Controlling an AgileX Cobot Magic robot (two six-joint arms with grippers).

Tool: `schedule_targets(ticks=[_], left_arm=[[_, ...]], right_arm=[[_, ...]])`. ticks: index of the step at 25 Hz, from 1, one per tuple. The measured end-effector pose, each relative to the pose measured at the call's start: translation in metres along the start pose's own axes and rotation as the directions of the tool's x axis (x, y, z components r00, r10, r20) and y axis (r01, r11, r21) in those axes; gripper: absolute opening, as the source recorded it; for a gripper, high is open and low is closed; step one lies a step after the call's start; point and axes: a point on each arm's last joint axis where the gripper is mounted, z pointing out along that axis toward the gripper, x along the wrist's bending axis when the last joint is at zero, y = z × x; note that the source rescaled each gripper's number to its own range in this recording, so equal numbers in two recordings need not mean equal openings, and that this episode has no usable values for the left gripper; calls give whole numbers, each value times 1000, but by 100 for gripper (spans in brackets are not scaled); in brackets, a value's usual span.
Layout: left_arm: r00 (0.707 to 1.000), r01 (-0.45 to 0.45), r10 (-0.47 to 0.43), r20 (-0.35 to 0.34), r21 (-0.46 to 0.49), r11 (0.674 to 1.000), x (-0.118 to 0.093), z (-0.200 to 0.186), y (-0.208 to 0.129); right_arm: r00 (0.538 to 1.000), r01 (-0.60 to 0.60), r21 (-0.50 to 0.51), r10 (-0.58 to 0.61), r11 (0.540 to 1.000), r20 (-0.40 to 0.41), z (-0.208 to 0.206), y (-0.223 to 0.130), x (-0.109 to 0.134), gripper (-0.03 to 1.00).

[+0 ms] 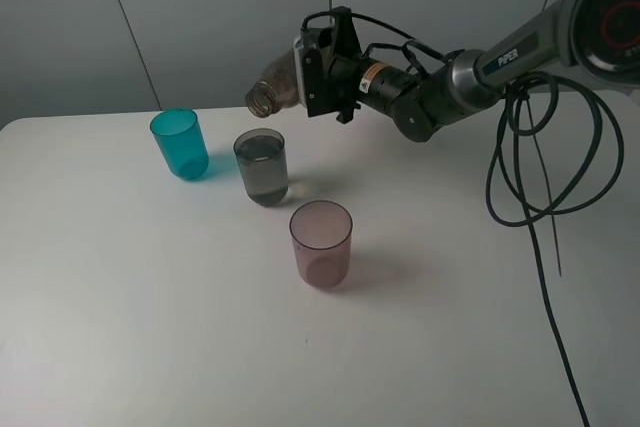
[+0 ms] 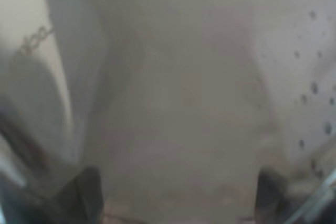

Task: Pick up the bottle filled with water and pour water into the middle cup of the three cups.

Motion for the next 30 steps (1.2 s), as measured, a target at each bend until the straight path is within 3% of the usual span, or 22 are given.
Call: schedule_targets(ticks=[6, 10, 15, 22, 30], left_arm=[[1000, 0, 0, 0, 0, 1000, 0, 0, 0], [1000, 0, 0, 0, 0, 1000, 0, 0, 0], [1000, 0, 0, 0, 0, 1000, 0, 0, 0], [1000, 0, 0, 0, 0, 1000, 0, 0, 0], [1000, 0, 0, 0, 0, 1000, 0, 0, 0]], right_arm=[[972, -234, -10, 233, 972, -39, 0, 2, 3, 0], [881, -470, 14, 470, 883, -58, -1, 2, 0, 0], [689, -719, 78, 723, 690, -49, -7, 1, -28, 0], [328, -936, 158, 942, 314, 71, -48, -24, -50, 0], [95, -985, 166, 942, 42, 322, -108, -64, -72, 0]])
